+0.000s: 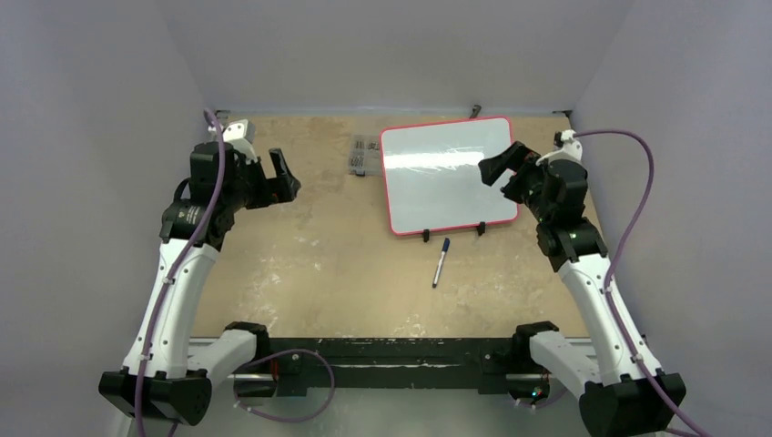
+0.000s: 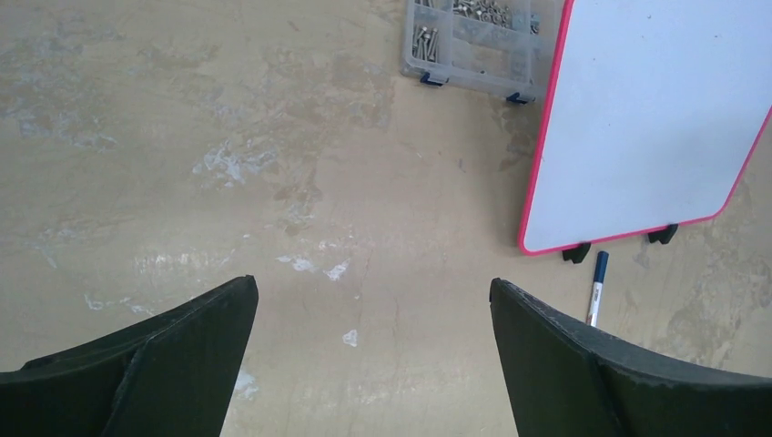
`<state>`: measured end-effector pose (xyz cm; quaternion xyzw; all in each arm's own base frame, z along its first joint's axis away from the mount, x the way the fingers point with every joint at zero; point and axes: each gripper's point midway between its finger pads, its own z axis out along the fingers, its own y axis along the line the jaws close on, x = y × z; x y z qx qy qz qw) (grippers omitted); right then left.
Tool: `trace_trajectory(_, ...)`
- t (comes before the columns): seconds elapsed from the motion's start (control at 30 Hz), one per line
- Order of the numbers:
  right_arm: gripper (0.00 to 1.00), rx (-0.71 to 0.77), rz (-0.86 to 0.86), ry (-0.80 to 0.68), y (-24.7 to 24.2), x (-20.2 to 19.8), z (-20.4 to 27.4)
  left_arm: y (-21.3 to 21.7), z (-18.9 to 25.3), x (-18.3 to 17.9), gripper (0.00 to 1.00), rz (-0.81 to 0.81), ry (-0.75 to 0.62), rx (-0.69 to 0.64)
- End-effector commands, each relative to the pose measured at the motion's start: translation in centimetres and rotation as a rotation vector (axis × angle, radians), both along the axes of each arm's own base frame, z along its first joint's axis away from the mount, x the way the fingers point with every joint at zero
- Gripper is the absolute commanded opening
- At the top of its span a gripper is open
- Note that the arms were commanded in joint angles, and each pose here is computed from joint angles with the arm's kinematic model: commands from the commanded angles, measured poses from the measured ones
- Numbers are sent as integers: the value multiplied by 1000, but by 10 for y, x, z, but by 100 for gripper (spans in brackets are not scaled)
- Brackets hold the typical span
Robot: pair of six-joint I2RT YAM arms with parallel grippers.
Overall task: Write a sentence on the whiteboard
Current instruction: Pick up the whiteboard marker at the center of the board.
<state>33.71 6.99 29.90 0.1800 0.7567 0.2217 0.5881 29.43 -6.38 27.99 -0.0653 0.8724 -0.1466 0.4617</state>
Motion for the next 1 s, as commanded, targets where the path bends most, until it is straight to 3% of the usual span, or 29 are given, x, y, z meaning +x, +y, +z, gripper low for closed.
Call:
trace_trajectory(0.0, 99, 127, 138, 172, 32, -26, -24, -8, 5, -6, 100, -60, -24, 7)
trace_trajectory(0.13, 99, 214, 201, 347, 67, -56, -73, -11, 6, -8, 100, -72, -27, 0)
trace_trajectory(0.3, 99, 77, 152, 587, 91, -85, -139, -11, 6, -11, 100, -76, -29, 6)
trace_trajectory(0.83, 98, -141, 95, 763, 105, -100, -228, -10, -3, -18, 100, -74, -16, 16)
trace_trajectory(0.97, 90, -218, 80, 821, 103, -102, -247, -9, -5, -17, 100, -68, -6, 21)
